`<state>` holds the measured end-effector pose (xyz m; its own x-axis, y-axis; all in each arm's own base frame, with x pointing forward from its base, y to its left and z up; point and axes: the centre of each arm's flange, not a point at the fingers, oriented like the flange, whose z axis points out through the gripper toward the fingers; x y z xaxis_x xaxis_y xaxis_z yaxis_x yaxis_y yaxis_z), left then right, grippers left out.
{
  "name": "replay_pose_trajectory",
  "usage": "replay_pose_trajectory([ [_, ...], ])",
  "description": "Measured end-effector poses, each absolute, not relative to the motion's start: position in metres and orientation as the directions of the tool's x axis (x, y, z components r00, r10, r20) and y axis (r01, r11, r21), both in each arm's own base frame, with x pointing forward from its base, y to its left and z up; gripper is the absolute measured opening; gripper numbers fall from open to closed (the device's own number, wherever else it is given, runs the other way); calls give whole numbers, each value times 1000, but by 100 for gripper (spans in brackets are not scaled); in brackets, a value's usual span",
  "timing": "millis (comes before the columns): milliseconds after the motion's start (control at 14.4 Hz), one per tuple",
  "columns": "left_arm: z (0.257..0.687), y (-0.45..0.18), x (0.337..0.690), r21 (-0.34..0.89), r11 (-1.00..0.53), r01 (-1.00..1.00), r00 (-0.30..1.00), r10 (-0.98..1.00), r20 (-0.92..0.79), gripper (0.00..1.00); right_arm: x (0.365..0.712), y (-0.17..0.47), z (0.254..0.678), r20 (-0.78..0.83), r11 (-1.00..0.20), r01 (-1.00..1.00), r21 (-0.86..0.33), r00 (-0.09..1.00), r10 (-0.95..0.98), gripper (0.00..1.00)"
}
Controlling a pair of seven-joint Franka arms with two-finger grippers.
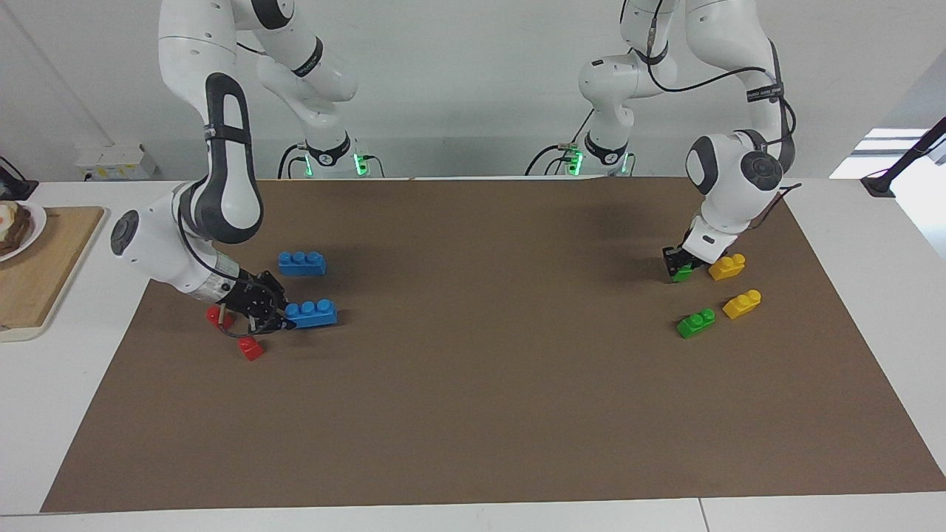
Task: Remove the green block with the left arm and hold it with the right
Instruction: 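Lower the green brick near the frog while the right gripper lowers the blue brick, then open both grippers and lift them off the placed bricks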
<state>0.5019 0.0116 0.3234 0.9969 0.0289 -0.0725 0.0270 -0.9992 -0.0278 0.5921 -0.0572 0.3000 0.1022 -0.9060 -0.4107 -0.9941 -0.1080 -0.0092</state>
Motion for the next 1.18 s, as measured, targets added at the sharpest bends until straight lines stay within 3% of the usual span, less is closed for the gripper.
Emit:
replay_pose_trajectory([
  [694, 311, 2, 494, -34, -992, 125, 990, 127, -63, 34, 581, -46, 291, -372, -137, -989, -56, 148, -916, 35],
  [763, 310, 2, 493, -35, -991, 126, 990, 128, -65, 34, 580, -46, 290, -372, -148, -987, -58, 159, -914, 40],
  [971, 309, 2, 492, -35, -991, 127, 989, 129, -68, 35, 579, -38, 287, -372, -178, -982, -60, 187, -909, 74],
  [1041, 308, 2, 492, -35, -991, 127, 989, 130, -68, 40, 580, -33, 287, -372, -186, -981, -61, 196, -908, 86],
  [1110, 308, 2, 492, -35, -991, 128, 989, 130, -69, 52, 580, -29, 288, -371, -192, -979, -63, 202, -907, 96],
  [1180, 308, 2, 491, -35, -991, 128, 989, 130, -70, 62, 582, -29, 291, -369, -193, -979, -68, 205, -906, 100],
])
